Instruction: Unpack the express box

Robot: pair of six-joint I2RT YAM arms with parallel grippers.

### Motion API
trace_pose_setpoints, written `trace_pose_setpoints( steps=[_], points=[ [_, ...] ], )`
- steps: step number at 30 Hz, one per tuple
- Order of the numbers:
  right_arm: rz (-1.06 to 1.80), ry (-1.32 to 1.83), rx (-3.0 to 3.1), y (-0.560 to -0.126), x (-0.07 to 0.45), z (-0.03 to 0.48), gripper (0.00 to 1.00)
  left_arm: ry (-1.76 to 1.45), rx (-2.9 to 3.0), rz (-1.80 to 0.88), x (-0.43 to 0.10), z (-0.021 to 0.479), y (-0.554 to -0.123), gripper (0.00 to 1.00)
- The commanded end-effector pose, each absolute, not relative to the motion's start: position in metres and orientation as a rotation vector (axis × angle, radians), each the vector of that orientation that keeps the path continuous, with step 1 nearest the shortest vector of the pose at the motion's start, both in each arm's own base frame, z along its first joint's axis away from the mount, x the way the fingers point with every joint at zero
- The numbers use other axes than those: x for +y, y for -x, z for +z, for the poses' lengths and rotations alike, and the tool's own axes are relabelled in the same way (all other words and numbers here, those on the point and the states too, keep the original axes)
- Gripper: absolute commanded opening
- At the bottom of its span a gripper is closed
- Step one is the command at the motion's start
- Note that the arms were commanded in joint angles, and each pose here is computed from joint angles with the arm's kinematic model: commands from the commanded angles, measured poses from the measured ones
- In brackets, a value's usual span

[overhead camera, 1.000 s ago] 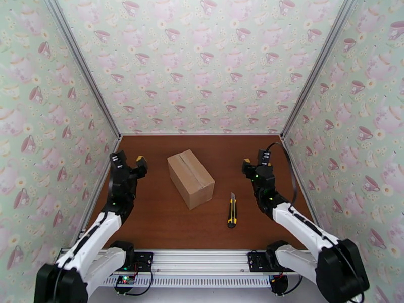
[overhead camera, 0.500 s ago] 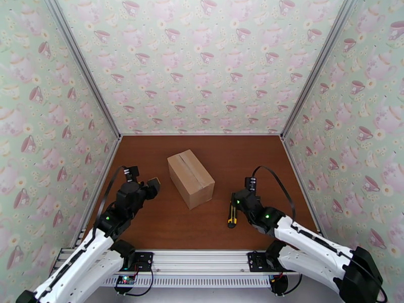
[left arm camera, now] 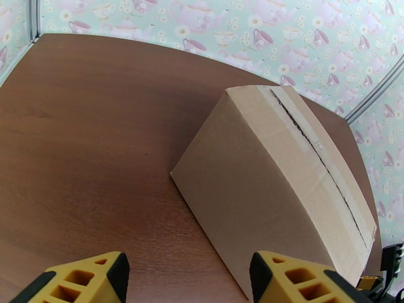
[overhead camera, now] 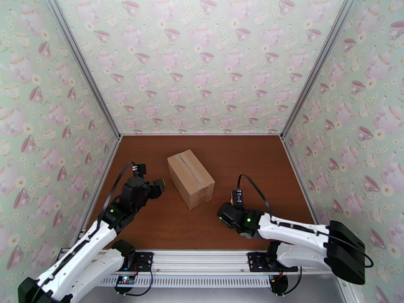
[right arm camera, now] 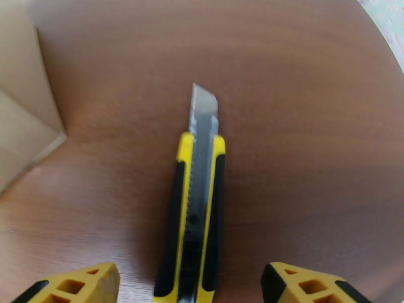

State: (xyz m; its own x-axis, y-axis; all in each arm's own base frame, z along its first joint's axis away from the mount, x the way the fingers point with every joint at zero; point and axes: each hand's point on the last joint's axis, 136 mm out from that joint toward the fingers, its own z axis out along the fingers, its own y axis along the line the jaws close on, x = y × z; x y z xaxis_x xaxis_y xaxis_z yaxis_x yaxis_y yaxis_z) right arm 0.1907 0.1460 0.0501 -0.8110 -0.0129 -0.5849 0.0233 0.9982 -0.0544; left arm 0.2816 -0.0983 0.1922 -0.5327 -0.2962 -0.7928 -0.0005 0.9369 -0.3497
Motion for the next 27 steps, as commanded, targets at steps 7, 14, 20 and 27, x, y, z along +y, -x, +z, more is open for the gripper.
trace_pose_setpoints(
  steps=[7, 14, 20, 27],
  points=[
    [-0.038, -0.078, 2.527, -0.188, 0.148, 0.052, 0.7, 0.198, 2.079, -0.415, -0.102, 0.19, -0.281, 0.7],
    [-0.049, -0.072, 2.548, -0.188, 0.152, 0.045, 0.74, 0.189, 2.085, -0.43, -0.107, 0.188, -0.284, 0.7],
    [-0.102, -0.069, 2.594, -0.192, 0.151, 0.034, 0.74, 0.185, 2.084, -0.437, -0.108, 0.19, -0.283, 0.7],
    [-0.054, -0.099, 2.636, -0.195, 0.148, 0.023, 0.66, 0.187, 2.082, -0.419, -0.105, 0.191, -0.282, 0.7]
  ],
)
